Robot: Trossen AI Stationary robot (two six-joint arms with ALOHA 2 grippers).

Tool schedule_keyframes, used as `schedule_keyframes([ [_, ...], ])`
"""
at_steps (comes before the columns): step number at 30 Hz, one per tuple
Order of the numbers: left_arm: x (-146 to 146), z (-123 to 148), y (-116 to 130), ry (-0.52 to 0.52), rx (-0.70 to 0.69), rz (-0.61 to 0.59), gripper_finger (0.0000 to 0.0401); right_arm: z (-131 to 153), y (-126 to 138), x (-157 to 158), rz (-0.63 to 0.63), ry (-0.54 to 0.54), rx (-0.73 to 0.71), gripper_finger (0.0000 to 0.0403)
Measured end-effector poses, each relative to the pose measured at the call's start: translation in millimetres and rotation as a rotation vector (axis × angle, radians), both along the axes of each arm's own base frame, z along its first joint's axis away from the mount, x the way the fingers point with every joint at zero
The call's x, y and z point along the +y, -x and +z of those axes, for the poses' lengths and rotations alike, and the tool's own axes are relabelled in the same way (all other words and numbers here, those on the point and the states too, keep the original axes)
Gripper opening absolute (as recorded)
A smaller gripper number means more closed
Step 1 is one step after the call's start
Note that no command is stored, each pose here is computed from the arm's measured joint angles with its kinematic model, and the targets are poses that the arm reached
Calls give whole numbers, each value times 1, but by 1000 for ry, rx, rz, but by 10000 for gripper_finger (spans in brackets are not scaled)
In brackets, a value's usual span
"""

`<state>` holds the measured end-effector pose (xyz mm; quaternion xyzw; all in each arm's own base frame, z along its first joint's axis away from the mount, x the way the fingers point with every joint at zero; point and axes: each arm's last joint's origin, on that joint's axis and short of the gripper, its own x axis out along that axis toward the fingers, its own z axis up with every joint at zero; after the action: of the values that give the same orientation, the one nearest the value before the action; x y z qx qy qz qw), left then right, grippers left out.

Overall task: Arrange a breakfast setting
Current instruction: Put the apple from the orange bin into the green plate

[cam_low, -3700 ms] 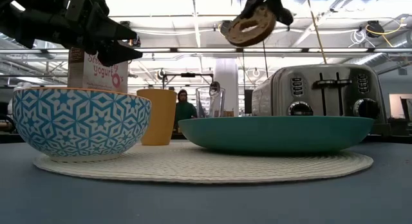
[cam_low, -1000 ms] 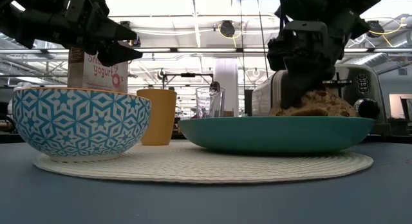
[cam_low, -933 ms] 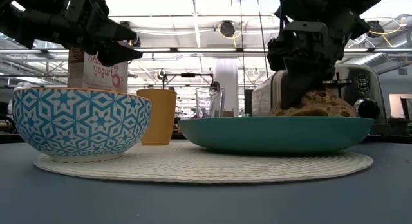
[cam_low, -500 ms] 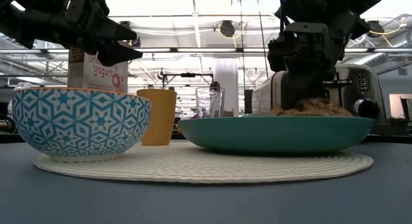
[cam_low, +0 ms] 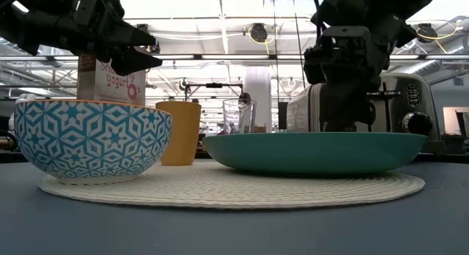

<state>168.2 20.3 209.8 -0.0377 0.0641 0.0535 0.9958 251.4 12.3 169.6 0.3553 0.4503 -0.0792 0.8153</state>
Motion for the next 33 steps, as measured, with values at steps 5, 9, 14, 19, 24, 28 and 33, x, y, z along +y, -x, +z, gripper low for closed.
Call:
schedule_keyframes([
  [5,0,0,0,1,0,0,397,1,1,-1,77,-139,2,174],
  [9,0,0,0,3,0,1,397,2,1,0,74,-203,14,174],
  [14,0,0,0,3,0,0,397,2,1,0,68,-204,16,174],
  [19,0,0,0,3,-1,0,397,2,1,0,100,-180,1,175],
  [24,0,0,0,3,0,0,397,4,-2,0,113,-168,-36,203],
  [28,0,0,0,3,0,1,397,7,-6,0,116,-167,-87,244],
  [33,0,0,0,3,0,0,397,9,-8,0,117,-166,-115,300],
])
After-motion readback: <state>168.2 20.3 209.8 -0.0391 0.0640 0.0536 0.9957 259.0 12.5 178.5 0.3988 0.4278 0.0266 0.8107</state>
